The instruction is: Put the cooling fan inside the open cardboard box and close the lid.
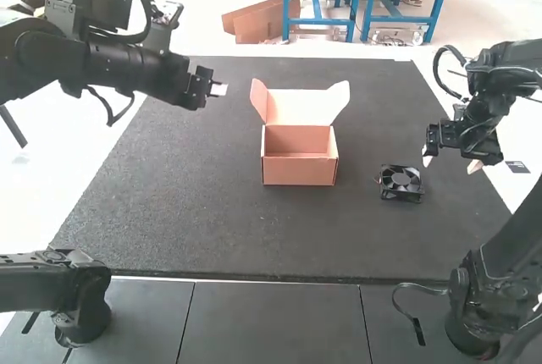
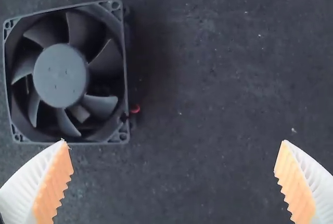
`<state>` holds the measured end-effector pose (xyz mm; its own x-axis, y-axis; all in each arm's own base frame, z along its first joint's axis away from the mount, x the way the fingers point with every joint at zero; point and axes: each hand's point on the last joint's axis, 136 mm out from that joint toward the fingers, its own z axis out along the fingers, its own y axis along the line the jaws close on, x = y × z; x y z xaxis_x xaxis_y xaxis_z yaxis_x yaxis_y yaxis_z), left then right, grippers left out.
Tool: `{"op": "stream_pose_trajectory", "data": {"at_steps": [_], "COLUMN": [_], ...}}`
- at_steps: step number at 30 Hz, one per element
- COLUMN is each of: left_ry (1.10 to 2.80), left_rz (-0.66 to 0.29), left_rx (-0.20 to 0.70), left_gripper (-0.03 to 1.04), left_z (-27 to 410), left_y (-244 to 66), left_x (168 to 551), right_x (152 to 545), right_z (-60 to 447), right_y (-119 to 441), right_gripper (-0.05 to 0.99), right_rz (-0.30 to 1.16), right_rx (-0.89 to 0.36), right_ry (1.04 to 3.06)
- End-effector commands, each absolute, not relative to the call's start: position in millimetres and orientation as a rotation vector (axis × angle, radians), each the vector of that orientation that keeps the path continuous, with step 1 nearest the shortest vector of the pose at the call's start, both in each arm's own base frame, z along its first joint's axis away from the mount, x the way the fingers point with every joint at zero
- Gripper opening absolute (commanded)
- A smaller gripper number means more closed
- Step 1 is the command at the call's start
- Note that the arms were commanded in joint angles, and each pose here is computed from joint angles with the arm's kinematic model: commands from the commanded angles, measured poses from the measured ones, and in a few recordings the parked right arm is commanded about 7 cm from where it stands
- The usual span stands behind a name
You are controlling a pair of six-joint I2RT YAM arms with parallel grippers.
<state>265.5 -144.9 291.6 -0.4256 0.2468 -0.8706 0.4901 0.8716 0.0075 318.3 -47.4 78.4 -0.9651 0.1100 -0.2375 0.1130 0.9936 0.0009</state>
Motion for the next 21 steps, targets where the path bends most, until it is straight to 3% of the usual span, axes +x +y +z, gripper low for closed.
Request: {"op": "stream_pose_trajectory", "data": {"at_steps": [1, 21], "left_ry": [1.998, 1.995], "left_rz": [-0.301, -0.301], "left_rx": [0.519, 0.52], "left_gripper": [0.97, 0.97], "left_z": [304.9, 306.4], "left_y": [-145.1, -146.4], "left_x": [268.5, 270.7], "right_x": [320.3, 343.1], "right_z": [73.3, 43.2], "right_y": [-49.7, -53.1], "right_gripper": [0.89, 0.89], "right_rz": [-0.026, -0.015], "right_rx": [0.179, 0.23], "right_ry": [2.898, 2.924]}}
